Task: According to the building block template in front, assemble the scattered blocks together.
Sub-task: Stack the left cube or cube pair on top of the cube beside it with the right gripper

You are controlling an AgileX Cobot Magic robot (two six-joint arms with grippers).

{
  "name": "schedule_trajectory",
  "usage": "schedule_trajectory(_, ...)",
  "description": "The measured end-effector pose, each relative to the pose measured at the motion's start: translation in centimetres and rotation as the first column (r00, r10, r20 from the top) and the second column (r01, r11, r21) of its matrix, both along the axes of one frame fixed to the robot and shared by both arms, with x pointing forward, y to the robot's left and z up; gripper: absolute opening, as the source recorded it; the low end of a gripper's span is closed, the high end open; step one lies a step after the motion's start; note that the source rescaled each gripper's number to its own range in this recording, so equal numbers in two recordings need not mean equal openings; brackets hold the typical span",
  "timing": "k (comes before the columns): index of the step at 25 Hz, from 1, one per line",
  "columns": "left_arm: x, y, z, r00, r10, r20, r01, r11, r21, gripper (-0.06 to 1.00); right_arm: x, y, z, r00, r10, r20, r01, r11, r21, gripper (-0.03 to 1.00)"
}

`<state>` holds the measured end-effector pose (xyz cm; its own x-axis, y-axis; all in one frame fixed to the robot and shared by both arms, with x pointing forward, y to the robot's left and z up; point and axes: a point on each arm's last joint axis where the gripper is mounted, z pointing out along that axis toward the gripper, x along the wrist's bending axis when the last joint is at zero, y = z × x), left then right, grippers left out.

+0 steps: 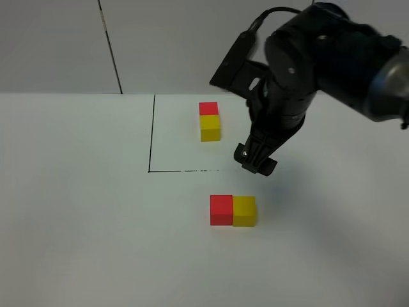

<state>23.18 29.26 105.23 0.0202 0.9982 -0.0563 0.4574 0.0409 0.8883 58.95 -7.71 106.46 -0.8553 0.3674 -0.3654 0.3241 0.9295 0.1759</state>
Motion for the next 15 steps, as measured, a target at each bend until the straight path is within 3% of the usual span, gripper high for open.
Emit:
schedule_trajectory(7,0.0,0.0,0.0,1.0,0.0,0.0,0.0,1.0,0.0,0.47,1.7,3.4,-4.1,0.985,0.154,-0.079,-0.158,0.987,-0.042,0.97)
schedule_trajectory(15,0.0,0.0,0.0,1.0,0.0,0.0,0.0,1.0,0.0,0.47,1.8,4.9,-8.0,0.921,0.334,-0.198,-0.343,0.939,-0.01,0.97)
